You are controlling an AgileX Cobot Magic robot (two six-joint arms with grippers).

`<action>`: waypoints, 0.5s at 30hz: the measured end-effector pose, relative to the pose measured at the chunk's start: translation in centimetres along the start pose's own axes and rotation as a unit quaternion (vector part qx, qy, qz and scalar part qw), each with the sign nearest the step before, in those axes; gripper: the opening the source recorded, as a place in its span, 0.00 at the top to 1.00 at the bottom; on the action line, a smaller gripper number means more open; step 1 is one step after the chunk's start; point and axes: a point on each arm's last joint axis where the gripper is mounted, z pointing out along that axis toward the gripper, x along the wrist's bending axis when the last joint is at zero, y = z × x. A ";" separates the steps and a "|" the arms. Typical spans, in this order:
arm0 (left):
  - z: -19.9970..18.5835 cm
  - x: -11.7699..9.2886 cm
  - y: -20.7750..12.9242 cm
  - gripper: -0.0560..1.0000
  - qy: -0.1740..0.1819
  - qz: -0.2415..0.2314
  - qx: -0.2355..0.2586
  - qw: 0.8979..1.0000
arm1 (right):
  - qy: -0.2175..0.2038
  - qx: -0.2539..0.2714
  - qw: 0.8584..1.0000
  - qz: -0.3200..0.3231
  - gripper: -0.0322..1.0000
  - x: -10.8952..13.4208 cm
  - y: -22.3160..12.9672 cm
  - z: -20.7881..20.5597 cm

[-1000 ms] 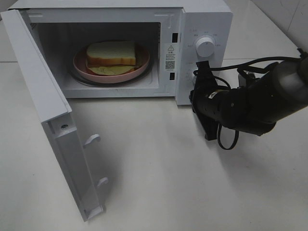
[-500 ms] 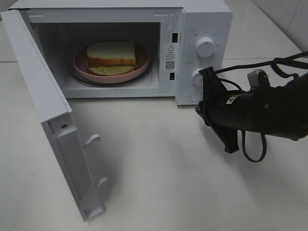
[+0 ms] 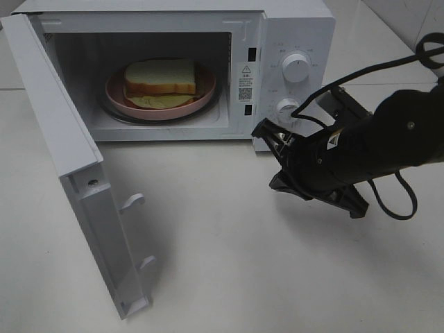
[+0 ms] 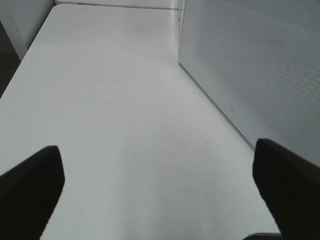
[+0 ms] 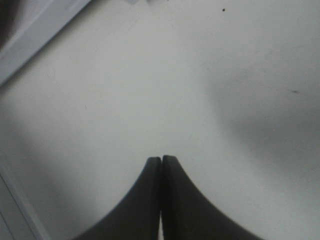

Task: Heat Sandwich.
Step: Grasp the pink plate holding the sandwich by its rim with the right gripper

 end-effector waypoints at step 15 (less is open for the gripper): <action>0.0 0.0 0.0 0.03 0.000 0.000 0.000 1.000 | -0.033 0.127 0.920 -0.369 0.92 2.9 0.5 -1.9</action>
